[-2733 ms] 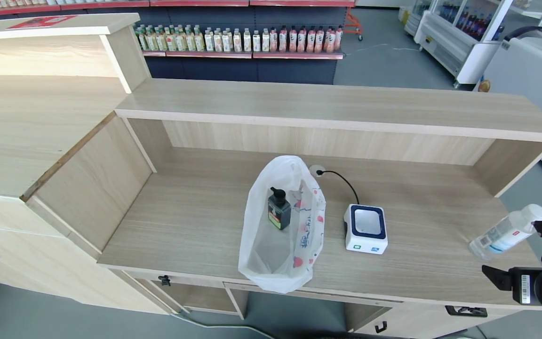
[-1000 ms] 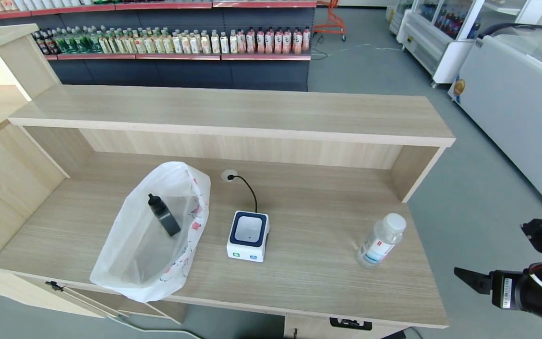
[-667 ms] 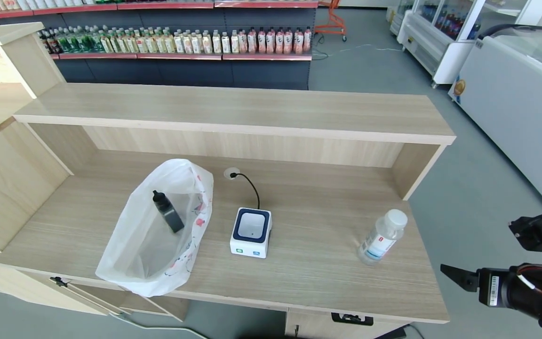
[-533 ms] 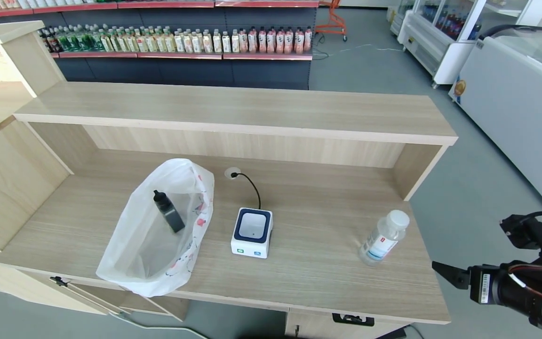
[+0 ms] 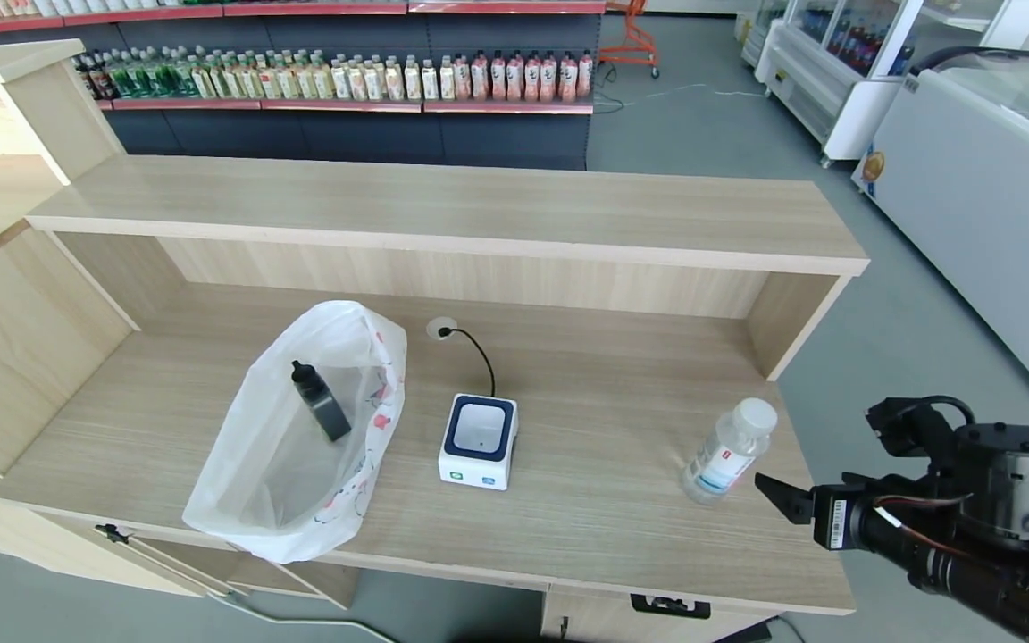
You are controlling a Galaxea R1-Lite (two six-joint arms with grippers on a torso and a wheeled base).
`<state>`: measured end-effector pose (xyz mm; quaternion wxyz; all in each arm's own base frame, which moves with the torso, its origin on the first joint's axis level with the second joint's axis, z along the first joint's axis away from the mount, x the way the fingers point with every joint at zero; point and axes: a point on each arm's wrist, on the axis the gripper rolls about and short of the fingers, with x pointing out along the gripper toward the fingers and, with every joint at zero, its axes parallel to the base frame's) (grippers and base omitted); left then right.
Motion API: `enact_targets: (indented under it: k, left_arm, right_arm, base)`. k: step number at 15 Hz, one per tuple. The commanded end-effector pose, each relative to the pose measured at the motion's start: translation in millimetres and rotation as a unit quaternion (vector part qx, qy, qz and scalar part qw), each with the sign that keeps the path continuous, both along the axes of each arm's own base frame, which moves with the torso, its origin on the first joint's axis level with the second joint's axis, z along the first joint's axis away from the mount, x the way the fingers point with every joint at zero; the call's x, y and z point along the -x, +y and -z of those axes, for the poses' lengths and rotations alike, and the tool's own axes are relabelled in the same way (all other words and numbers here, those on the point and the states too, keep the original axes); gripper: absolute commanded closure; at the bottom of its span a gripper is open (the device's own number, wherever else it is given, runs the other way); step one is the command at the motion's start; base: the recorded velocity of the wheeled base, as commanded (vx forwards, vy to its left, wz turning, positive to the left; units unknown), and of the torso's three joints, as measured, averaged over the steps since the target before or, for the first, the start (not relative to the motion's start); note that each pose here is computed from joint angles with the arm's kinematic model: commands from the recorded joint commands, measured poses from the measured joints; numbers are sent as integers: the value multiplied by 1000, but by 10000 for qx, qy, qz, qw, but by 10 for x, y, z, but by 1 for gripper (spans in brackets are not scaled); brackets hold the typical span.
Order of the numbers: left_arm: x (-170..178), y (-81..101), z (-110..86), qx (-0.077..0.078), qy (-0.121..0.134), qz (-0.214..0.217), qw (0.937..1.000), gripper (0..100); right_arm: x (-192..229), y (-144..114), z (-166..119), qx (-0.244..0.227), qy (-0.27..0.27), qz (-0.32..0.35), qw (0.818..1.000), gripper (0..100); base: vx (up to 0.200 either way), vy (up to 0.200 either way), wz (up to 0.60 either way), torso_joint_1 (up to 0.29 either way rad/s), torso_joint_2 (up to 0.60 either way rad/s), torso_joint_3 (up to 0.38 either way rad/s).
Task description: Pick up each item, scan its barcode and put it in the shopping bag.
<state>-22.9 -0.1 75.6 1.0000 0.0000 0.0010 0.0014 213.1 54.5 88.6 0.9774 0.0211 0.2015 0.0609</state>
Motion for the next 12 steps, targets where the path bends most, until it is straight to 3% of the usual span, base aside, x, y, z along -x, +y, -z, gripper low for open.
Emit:
enact_targets:
  k: [1,12]
  left_arm:
    - [0,0,0,0,-2,-2,10000,0]
    - [0,0,0,0,-2,-2,10000,0]
  right_arm:
    - [-110,124,232,129,197,-77,9997,0]
    - [-389,275,485,408,-348,-268,9982,0]
  base:
    - [0,0,0,0,0,0]
    - [0,0,0,0,0,0]
